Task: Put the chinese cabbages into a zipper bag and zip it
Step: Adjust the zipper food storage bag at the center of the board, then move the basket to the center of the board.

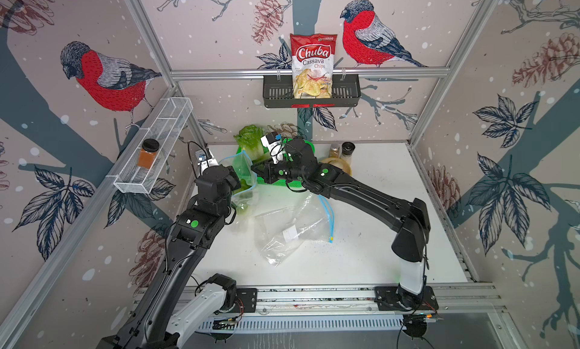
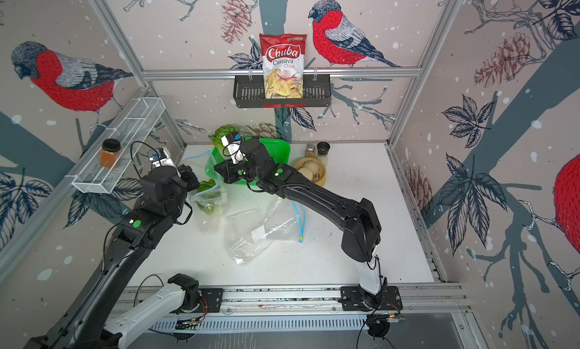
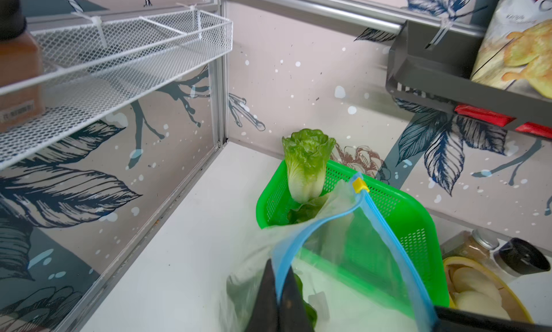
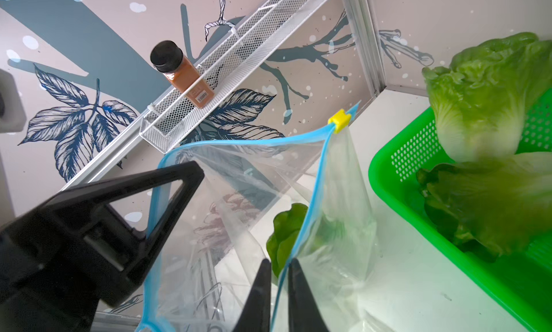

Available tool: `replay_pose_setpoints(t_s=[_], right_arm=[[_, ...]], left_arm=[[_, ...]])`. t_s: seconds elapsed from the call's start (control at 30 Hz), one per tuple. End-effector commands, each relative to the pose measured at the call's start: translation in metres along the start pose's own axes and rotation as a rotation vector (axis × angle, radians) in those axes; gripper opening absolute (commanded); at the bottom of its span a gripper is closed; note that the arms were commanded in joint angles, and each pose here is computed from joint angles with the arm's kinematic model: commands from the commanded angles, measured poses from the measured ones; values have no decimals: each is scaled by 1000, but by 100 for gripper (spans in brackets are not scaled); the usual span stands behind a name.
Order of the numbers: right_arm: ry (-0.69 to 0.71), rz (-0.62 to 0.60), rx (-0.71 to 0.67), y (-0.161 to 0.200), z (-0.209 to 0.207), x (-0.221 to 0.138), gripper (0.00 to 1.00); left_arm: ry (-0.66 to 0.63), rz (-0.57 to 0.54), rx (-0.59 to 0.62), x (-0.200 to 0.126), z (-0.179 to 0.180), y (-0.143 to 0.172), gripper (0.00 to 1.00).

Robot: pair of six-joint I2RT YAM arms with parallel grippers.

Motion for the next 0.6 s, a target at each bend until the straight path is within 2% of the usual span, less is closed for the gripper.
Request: replay_pose_setpoints(t_s=[0.0, 0.03, 0.07, 0.27, 0.37, 0.57], right_arm=[[-22, 4, -24, -3, 0, 4, 16], [-20, 2, -22, -3, -1, 3, 18], [-16, 3, -18, -3, -3, 1, 25], [55, -45, 0, -9, -21, -28, 39], [163, -63, 51, -6, -50, -40, 52], [383, 30, 156, 24, -130, -30, 57]], left_arm=[[-3, 23, 7, 6, 1, 12, 4], [6, 30, 3, 7, 0, 16, 3], [24, 28, -3, 8, -1, 17, 4], [32, 74, -5, 16, -2, 35, 3], [60, 74, -17, 14, -3, 36, 3], [123, 97, -19, 11, -8, 37, 3]])
Point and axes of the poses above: each gripper's point midway between its finger pads, its own x axis out along the fingers, its own z axis along the line the jaws close on, y = z × x, the point moved 8 cm from there along -x, back along the fingers, and after that the axes turned 1 degree about -x, right-handed, at the moved point
